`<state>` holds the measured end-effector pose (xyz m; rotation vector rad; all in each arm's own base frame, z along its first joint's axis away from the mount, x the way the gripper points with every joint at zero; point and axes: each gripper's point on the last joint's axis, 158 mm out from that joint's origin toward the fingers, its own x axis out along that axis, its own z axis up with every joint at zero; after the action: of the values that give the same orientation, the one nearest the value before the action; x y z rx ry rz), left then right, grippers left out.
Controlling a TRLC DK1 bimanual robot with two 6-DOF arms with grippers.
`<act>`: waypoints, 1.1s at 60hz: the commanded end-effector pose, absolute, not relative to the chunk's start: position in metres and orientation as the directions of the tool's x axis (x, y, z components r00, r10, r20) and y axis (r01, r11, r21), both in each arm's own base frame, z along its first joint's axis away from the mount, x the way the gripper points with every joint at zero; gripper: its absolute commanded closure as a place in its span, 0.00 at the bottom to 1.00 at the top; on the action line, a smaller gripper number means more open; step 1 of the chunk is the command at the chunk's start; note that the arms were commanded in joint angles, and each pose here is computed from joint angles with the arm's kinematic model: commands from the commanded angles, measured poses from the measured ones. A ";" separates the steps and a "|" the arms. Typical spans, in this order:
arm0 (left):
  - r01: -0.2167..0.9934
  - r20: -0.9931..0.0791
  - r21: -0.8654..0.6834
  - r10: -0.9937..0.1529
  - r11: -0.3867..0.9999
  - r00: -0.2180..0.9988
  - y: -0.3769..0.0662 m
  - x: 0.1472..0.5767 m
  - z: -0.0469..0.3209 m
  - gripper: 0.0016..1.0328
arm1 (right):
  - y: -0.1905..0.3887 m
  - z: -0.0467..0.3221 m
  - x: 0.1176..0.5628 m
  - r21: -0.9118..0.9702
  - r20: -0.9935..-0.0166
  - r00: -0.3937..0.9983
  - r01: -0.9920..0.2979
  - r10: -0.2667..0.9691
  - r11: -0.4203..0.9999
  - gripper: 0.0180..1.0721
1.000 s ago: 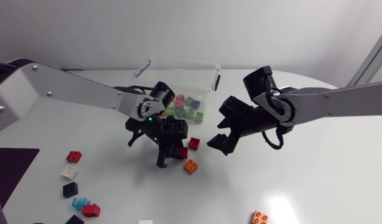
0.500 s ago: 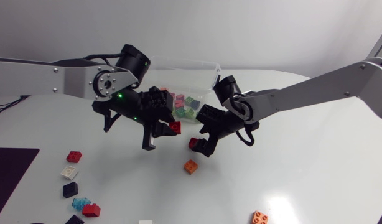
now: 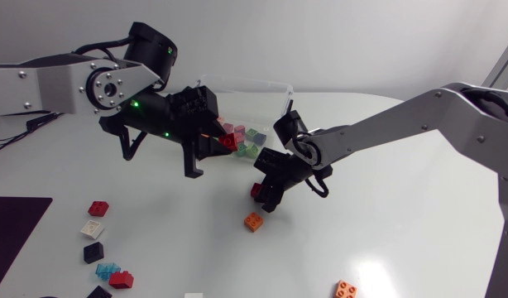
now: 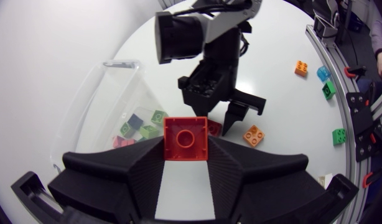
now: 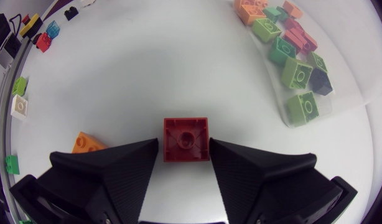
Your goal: Place the duplo bricks in the container
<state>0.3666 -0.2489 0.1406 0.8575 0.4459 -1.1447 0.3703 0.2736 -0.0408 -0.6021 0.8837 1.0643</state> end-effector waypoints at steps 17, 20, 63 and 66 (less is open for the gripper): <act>0.821 -0.520 0.398 -0.637 0.410 0.570 -0.245 0.449 0.213 0.89 | 0.265 -0.004 0.354 -0.041 -0.827 0.253 -0.918 0.503 0.393 0.69; 0.812 -0.503 0.390 -0.638 0.434 0.583 -0.246 0.460 0.217 0.89 | 0.262 0.007 0.349 -0.046 -0.819 0.265 -0.915 0.510 0.401 0.69; 0.682 -0.493 0.319 -0.499 0.658 0.712 -0.225 0.596 0.186 0.03 | 0.231 0.136 0.339 -0.135 -0.694 0.444 -0.853 0.567 0.504 0.69; 0.677 -0.503 0.321 -0.486 0.663 0.715 -0.222 0.597 0.183 0.03 | 0.231 0.143 0.343 -0.141 -0.685 0.455 -0.850 0.569 0.508 0.69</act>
<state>0.5895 -0.2246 0.1837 0.5360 0.3845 -0.6996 0.3359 0.2319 0.1259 -0.5349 0.6404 0.9477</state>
